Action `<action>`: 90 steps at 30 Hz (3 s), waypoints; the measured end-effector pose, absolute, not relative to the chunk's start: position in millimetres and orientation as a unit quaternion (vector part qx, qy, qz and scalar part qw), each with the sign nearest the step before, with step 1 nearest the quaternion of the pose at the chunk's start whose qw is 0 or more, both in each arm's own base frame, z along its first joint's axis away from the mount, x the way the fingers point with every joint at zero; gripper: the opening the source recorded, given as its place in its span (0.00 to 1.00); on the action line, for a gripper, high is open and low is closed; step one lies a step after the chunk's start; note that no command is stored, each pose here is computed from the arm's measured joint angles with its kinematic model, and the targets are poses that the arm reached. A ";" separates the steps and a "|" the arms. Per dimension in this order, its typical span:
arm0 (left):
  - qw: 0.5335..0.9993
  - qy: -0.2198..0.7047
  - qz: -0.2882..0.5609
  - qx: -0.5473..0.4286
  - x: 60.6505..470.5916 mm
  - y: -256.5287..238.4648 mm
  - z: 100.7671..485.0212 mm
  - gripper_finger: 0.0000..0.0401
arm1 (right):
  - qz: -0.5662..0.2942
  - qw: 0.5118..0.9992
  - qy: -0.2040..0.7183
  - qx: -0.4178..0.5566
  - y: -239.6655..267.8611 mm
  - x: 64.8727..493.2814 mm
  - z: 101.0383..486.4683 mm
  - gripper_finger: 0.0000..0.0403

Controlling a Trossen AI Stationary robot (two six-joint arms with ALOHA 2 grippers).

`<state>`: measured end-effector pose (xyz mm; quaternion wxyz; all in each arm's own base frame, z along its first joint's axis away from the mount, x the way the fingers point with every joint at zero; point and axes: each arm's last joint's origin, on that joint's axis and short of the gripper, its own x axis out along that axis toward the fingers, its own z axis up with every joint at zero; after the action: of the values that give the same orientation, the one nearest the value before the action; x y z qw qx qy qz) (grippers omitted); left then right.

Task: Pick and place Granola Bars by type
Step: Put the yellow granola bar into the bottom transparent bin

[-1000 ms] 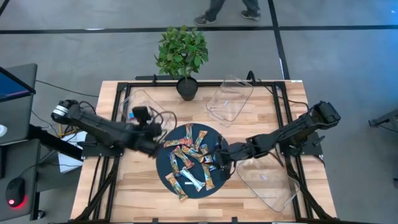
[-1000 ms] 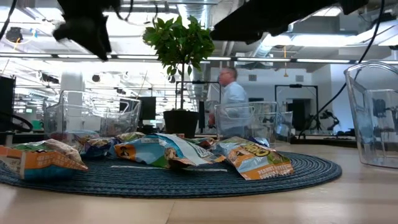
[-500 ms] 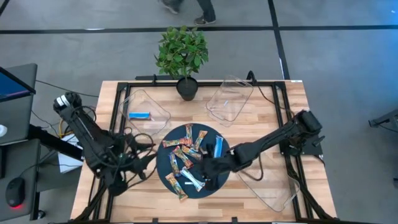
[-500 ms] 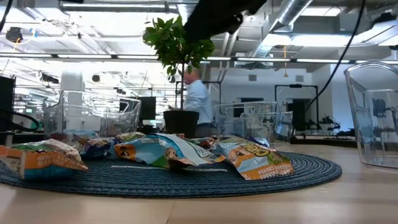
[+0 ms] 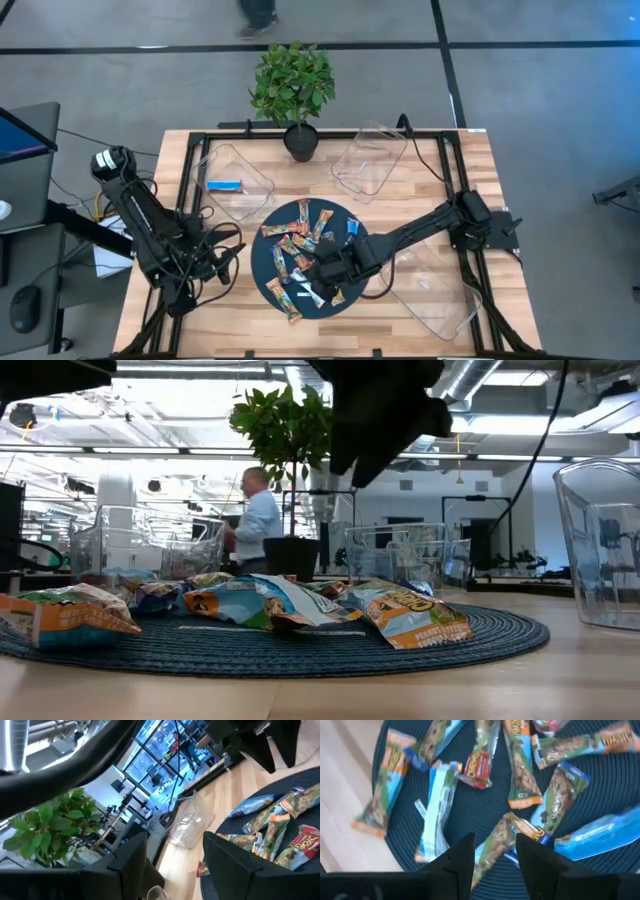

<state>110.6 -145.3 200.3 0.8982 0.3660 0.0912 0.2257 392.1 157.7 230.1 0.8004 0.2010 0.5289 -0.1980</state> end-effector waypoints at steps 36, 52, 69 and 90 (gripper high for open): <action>0.914 0.081 0.233 0.320 111.7 -144.3 201.6 0.47 | -0.228 0.768 0.554 0.226 186.2 391.2 186.5 0.60; 0.914 0.082 0.233 0.320 111.7 -144.3 201.6 0.47 | -0.213 0.736 0.594 0.246 186.2 403.2 149.0 0.60; 0.914 0.082 0.234 0.320 111.6 -143.8 201.4 0.47 | -0.226 0.720 0.619 0.217 179.3 398.7 144.9 0.44; 0.915 0.082 0.234 0.320 111.6 -143.7 201.4 0.47 | -0.163 0.767 0.598 0.168 184.9 413.6 177.4 0.21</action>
<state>111.6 -143.7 201.4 0.9146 0.3198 0.0816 0.2337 413.6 184.9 177.4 0.7669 0.1680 0.5977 -0.1629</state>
